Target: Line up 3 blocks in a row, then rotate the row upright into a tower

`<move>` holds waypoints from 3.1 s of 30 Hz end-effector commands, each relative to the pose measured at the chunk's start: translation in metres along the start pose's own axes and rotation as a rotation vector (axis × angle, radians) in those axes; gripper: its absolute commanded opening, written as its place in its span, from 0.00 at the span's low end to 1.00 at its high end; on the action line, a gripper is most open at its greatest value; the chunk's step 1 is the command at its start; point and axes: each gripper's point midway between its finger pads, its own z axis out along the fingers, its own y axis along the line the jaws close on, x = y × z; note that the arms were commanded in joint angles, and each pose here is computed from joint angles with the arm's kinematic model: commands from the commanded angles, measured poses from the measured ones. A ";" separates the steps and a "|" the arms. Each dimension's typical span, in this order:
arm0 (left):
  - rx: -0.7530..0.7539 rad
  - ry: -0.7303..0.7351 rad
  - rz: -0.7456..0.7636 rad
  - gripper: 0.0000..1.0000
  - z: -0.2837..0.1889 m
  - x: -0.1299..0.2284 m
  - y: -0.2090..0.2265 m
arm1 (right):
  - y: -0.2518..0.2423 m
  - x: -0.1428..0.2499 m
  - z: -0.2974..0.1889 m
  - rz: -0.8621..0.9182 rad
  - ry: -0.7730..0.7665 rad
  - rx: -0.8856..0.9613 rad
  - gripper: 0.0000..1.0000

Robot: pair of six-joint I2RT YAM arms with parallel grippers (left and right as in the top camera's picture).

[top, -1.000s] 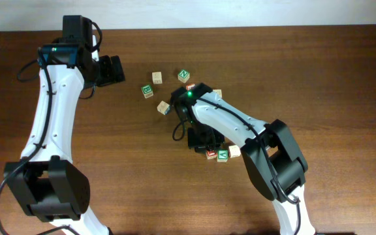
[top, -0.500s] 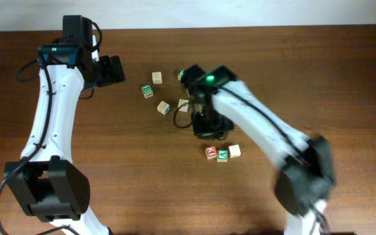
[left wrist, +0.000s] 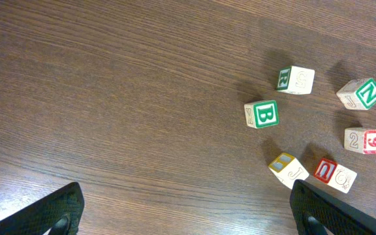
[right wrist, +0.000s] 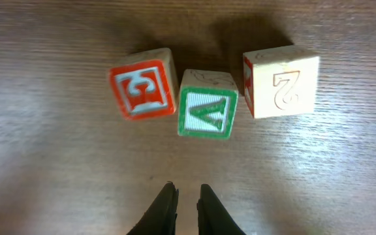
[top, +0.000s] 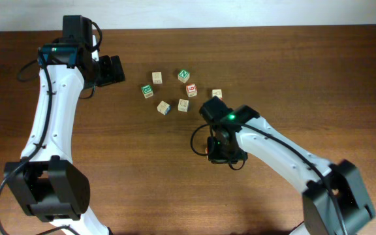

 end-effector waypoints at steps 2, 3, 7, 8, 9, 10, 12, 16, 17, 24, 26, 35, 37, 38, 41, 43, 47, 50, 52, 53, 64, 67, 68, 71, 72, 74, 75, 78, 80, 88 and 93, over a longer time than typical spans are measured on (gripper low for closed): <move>-0.003 -0.005 -0.007 0.99 0.000 -0.003 0.000 | -0.006 0.008 0.030 0.025 0.095 0.050 0.13; -0.003 -0.005 -0.007 0.99 0.000 -0.003 0.000 | -0.007 0.008 0.034 0.025 0.108 0.059 0.13; -0.003 -0.005 -0.007 0.99 0.000 -0.003 0.000 | -0.012 0.005 0.042 0.024 0.103 0.097 0.13; -0.003 -0.005 -0.007 0.99 0.000 -0.003 0.000 | -0.014 0.003 0.042 0.022 0.094 0.107 0.13; -0.003 -0.005 -0.007 0.99 0.000 -0.003 0.000 | -0.015 0.001 0.042 0.017 0.084 0.113 0.13; -0.003 -0.005 -0.007 0.99 0.000 -0.003 0.000 | -0.016 -0.001 0.042 0.008 0.073 0.122 0.13; -0.003 -0.005 -0.007 0.99 0.000 -0.003 0.000 | -0.018 -0.007 0.042 -0.028 0.051 0.130 0.14; -0.003 -0.005 -0.007 0.99 0.000 -0.003 0.000 | -0.023 -0.019 0.042 -0.061 0.020 0.121 0.14; -0.003 -0.005 -0.007 0.99 0.000 -0.003 0.000 | -0.023 -0.021 0.042 -0.079 0.017 0.116 0.13; -0.003 -0.005 -0.007 0.99 0.000 -0.003 0.000 | -0.019 -0.034 0.008 -0.111 0.003 0.085 0.07; -0.003 -0.005 -0.007 0.99 0.000 -0.003 0.000 | -0.020 -0.051 -0.006 -0.071 -0.032 0.045 0.08; -0.003 -0.005 -0.007 0.99 0.000 -0.003 0.000 | 0.000 -0.078 0.016 -0.133 -0.122 -0.023 0.11; -0.003 -0.005 -0.007 0.99 0.000 -0.003 0.000 | 0.005 -0.073 0.023 -0.134 -0.086 -0.047 0.11; -0.003 -0.005 -0.007 0.99 0.000 -0.003 0.000 | 0.006 -0.073 0.025 -0.137 -0.081 -0.048 0.11; -0.003 -0.005 -0.007 0.99 0.000 -0.003 0.000 | 0.005 -0.066 0.026 -0.142 -0.057 -0.037 0.11; -0.003 -0.005 -0.007 0.99 0.000 -0.003 0.000 | 0.002 -0.062 0.027 -0.140 -0.037 -0.027 0.11; -0.003 -0.005 -0.007 0.99 0.000 -0.003 0.000 | 0.000 -0.057 0.027 -0.138 -0.017 -0.018 0.11; -0.003 -0.005 -0.007 0.99 0.000 -0.003 0.000 | -0.002 -0.055 0.028 -0.137 -0.009 -0.014 0.11; -0.003 -0.005 -0.007 0.99 0.000 -0.003 0.000 | -0.002 -0.054 0.029 -0.137 -0.005 -0.012 0.11; -0.003 -0.005 -0.007 0.99 0.000 -0.003 0.000 | -0.002 -0.053 0.029 -0.137 -0.004 -0.012 0.11; -0.003 -0.005 -0.007 0.99 0.000 -0.003 0.000 | -0.013 -0.036 0.039 -0.127 0.058 0.018 0.11; -0.003 -0.005 -0.007 0.99 0.000 -0.003 0.000 | -0.017 -0.030 0.038 -0.123 0.084 0.030 0.11; -0.003 -0.005 -0.007 0.99 0.000 -0.003 0.000 | -0.018 -0.028 0.038 -0.116 0.092 0.035 0.12; -0.003 -0.005 -0.007 0.99 0.000 -0.003 0.000 | -0.020 -0.028 0.038 -0.083 0.091 0.044 0.11; -0.003 -0.005 -0.007 0.99 0.000 -0.003 0.000 | -0.021 -0.029 0.038 -0.067 0.088 0.049 0.11; -0.003 -0.005 -0.007 0.99 0.000 -0.003 0.000 | -0.023 -0.030 0.038 -0.036 0.086 0.053 0.12; -0.003 -0.005 -0.007 0.99 0.000 -0.003 0.000 | -0.025 -0.032 0.038 -0.012 0.082 0.051 0.11; -0.003 -0.005 -0.007 0.99 0.000 -0.003 0.000 | -0.026 -0.037 0.038 0.035 0.068 0.044 0.11; -0.003 -0.005 -0.007 0.99 0.000 -0.003 0.000 | -0.026 -0.037 0.038 0.042 0.067 0.044 0.11; -0.003 -0.005 -0.007 0.99 0.000 -0.003 0.000 | -0.029 -0.040 0.038 0.095 0.048 0.063 0.11; -0.003 -0.005 -0.007 0.99 0.000 -0.003 0.000 | -0.028 -0.043 0.038 0.134 0.035 0.060 0.10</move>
